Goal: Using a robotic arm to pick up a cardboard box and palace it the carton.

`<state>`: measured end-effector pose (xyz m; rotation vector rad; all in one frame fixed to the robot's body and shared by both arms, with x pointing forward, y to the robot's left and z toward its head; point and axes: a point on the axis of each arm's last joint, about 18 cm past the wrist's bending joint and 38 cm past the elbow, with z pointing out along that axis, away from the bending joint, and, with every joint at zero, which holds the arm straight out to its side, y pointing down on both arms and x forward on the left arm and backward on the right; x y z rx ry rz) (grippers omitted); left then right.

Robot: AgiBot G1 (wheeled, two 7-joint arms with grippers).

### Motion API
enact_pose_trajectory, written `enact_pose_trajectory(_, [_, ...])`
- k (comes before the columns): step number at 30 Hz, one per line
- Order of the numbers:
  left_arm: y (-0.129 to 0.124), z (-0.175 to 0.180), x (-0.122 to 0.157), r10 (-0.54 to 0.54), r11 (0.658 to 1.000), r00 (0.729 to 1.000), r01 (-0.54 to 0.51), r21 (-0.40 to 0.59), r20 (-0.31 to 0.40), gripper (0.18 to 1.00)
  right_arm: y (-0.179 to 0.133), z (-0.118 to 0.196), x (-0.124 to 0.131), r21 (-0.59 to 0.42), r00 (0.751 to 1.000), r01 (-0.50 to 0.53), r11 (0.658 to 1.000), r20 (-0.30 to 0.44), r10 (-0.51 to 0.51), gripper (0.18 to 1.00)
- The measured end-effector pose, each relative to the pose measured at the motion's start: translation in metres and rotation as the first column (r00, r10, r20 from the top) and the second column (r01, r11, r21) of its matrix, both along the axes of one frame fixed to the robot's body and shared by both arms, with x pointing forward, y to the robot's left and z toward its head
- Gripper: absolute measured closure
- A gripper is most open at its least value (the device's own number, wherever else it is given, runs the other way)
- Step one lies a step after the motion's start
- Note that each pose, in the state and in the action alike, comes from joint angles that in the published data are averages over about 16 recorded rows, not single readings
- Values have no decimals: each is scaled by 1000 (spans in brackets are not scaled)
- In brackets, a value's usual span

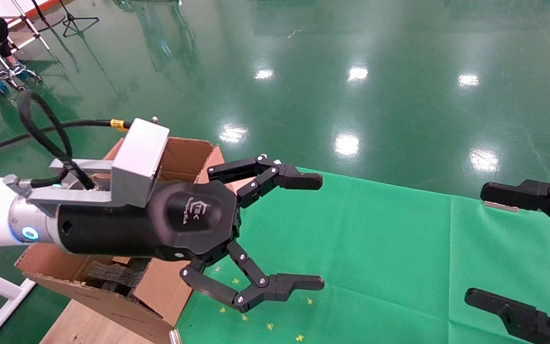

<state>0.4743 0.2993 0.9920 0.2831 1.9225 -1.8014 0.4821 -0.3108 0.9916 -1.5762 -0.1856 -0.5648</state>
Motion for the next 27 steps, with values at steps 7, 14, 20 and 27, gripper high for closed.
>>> enact_pose_trajectory(7, [0, 0, 1, 2, 1000, 1000, -2, 0, -1, 183, 0, 0, 0, 0, 1000, 0, 1000, 0, 0, 178])
enact_pose_trajectory(14, [1, 0, 1, 3, 1000, 1000, -3, 1, -2, 183, 0, 0, 0, 0, 1000, 0, 1000, 0, 0, 178])
enact_pose_trajectory(20, [1, 0, 1, 3, 1000, 1000, -3, 1, -3, 183, 0, 0, 0, 0, 1000, 0, 1000, 0, 0, 178])
enact_pose_trajectory(27, [1, 0, 1, 4, 1000, 1000, -4, 1, -3, 183, 0, 0, 0, 0, 1000, 0, 1000, 0, 0, 178])
